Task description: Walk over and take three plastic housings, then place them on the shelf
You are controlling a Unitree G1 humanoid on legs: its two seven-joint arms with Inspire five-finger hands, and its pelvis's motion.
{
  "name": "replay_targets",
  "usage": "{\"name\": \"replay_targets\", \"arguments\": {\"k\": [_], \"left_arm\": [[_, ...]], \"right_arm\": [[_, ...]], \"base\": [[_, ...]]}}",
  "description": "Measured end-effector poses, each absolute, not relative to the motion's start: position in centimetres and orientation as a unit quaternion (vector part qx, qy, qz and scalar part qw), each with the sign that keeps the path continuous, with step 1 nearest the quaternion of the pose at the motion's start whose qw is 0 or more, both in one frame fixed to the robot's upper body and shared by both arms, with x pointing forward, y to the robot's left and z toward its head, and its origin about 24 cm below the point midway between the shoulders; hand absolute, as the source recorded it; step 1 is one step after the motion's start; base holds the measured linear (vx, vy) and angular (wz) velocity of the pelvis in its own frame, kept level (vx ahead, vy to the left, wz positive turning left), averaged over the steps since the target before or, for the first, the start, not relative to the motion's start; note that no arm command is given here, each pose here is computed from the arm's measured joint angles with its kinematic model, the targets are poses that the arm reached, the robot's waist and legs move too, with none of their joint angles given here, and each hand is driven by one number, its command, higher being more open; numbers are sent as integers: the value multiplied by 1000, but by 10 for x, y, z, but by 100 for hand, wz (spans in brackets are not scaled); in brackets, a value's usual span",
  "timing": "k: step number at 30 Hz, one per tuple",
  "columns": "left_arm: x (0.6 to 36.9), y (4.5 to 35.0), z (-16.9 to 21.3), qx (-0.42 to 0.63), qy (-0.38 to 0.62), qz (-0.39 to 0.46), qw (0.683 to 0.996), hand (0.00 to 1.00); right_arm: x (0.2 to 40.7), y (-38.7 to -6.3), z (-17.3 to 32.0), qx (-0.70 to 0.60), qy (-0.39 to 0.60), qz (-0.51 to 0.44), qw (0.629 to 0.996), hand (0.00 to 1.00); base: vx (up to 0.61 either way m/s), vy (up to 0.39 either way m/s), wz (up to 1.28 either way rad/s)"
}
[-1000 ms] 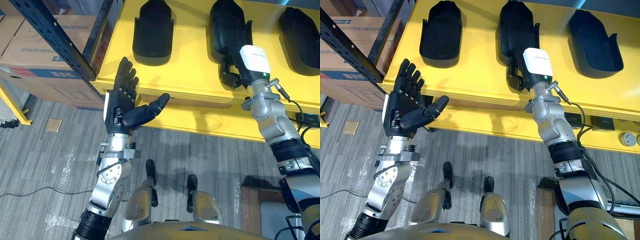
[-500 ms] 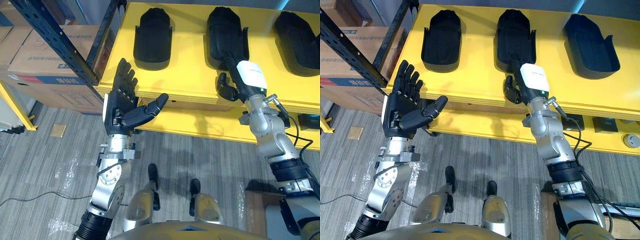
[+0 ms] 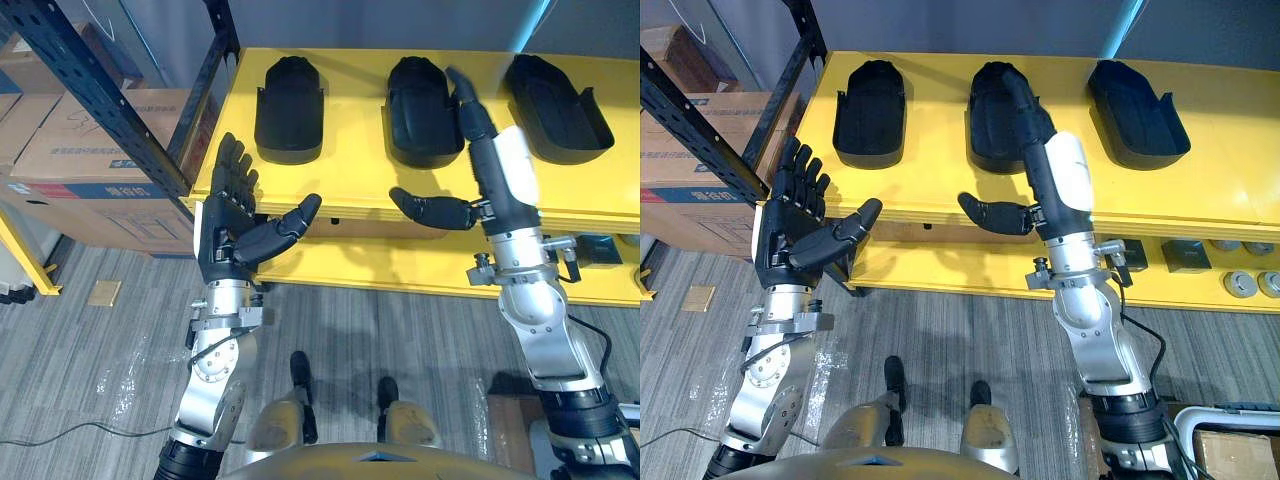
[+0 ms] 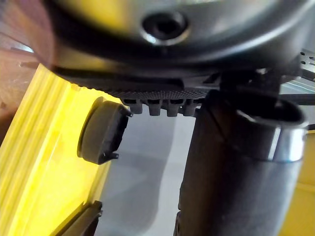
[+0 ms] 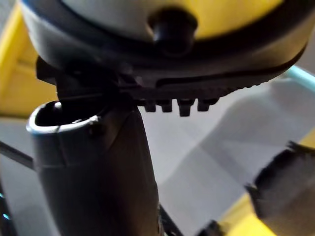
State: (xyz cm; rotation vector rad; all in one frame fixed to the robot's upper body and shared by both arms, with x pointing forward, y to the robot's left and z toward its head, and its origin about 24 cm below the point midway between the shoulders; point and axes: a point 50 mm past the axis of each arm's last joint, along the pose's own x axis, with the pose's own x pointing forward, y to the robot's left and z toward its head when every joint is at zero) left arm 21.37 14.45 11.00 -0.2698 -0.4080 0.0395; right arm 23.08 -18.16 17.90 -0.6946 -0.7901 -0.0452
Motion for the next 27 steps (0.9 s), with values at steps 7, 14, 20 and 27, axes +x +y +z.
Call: {"name": "replay_targets", "arguments": {"k": [7, 14, 20, 27], "left_arm": [[208, 144, 111, -116, -201, 19, 972, 100], [210, 141, 105, -110, -168, 22, 979, 100], [222, 140, 107, -113, -172, 45, 978, 100], [239, 140, 122, -119, -202, 62, 970, 100]], "right_arm": [[205, -179, 169, -220, -394, -84, 888, 100], [202, -185, 162, -73, -368, -105, 921, 100], [201, -186, 159, -19, -363, -119, 924, 100], [201, -185, 159, -24, -362, -102, 926, 100]], "base": [[0, -1, -1], [16, -8, -15], [31, -17, -16], [46, -30, -11]]}}
